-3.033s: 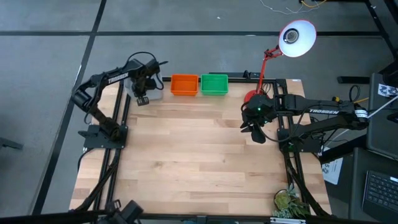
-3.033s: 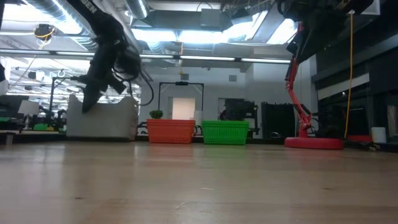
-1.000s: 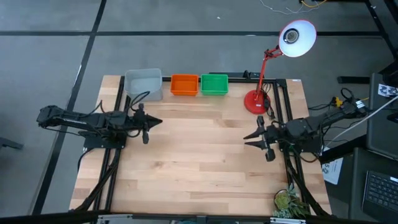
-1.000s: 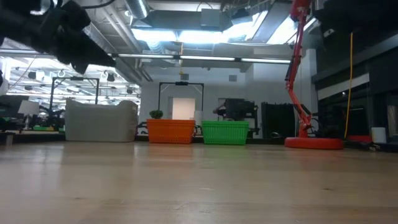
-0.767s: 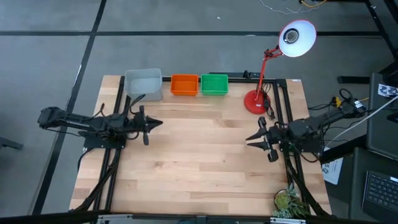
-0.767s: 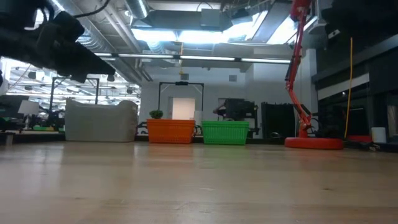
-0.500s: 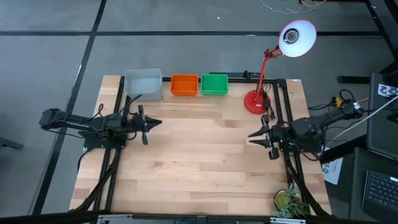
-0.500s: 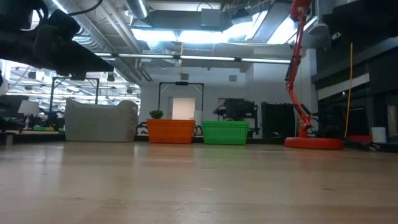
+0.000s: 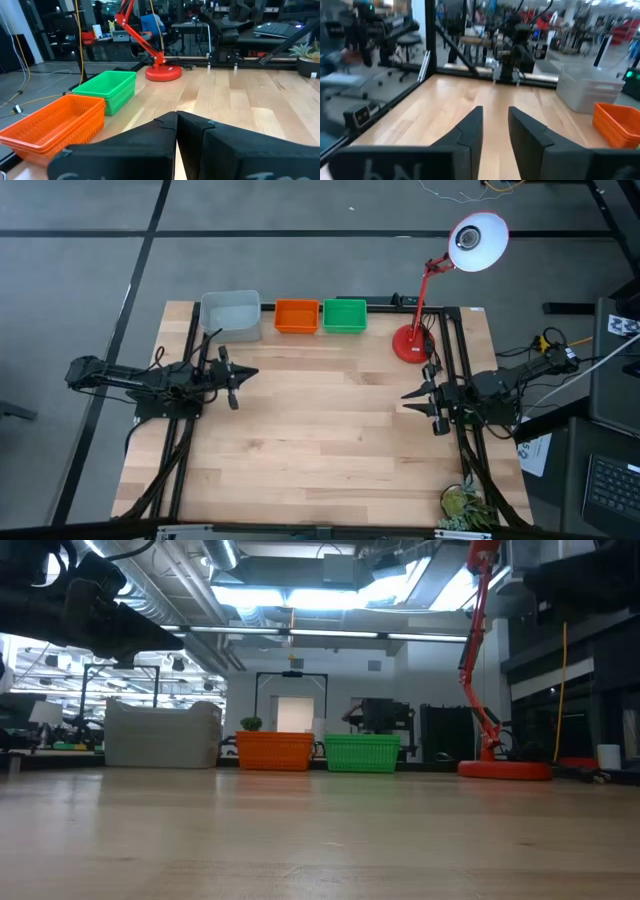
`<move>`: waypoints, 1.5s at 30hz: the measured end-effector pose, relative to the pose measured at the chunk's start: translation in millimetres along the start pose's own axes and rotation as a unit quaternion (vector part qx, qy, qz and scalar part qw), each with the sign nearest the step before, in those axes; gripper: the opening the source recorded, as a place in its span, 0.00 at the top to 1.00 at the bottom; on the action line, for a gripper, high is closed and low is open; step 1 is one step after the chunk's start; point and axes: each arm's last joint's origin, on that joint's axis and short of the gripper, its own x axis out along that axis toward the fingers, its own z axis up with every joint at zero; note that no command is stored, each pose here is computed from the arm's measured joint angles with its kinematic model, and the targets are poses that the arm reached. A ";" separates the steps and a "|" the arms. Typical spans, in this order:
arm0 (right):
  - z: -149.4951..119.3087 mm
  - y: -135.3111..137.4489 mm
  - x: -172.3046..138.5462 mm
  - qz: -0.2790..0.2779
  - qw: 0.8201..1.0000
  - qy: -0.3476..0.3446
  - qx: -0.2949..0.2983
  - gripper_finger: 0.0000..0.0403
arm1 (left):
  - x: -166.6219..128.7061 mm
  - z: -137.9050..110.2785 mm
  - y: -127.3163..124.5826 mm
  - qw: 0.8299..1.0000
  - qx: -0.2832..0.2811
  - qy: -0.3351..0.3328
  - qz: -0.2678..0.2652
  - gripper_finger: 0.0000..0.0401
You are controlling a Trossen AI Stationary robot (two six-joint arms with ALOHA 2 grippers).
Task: Stack baskets by color
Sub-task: Return to Home Position
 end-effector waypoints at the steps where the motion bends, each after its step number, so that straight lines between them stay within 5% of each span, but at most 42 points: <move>1: -6.0 0.7 1.0 0.000 1.000 -0.011 0.004 0.77 | 0.0 0.1 0.0 1.000 0.000 -0.001 0.000 1.00; 13: -39.6 2.3 -1.0 0.002 1.000 -0.011 0.004 0.77 | 0.0 0.1 0.0 1.000 -0.001 0.000 0.000 1.00; 25: -51.5 10.8 -2.7 0.143 0.988 0.023 -0.052 0.77 | 0.0 0.1 0.0 1.000 -0.001 0.000 0.000 1.00; 34: -39.7 -2.4 -7.8 0.016 0.997 -0.034 -0.063 0.77 | 0.0 0.1 0.0 1.000 -0.001 0.000 0.000 1.00; 45: -39.3 -12.0 -12.5 -0.028 0.998 -0.042 -0.041 0.77 | 0.0 0.3 0.0 1.000 -0.001 -0.001 0.000 1.00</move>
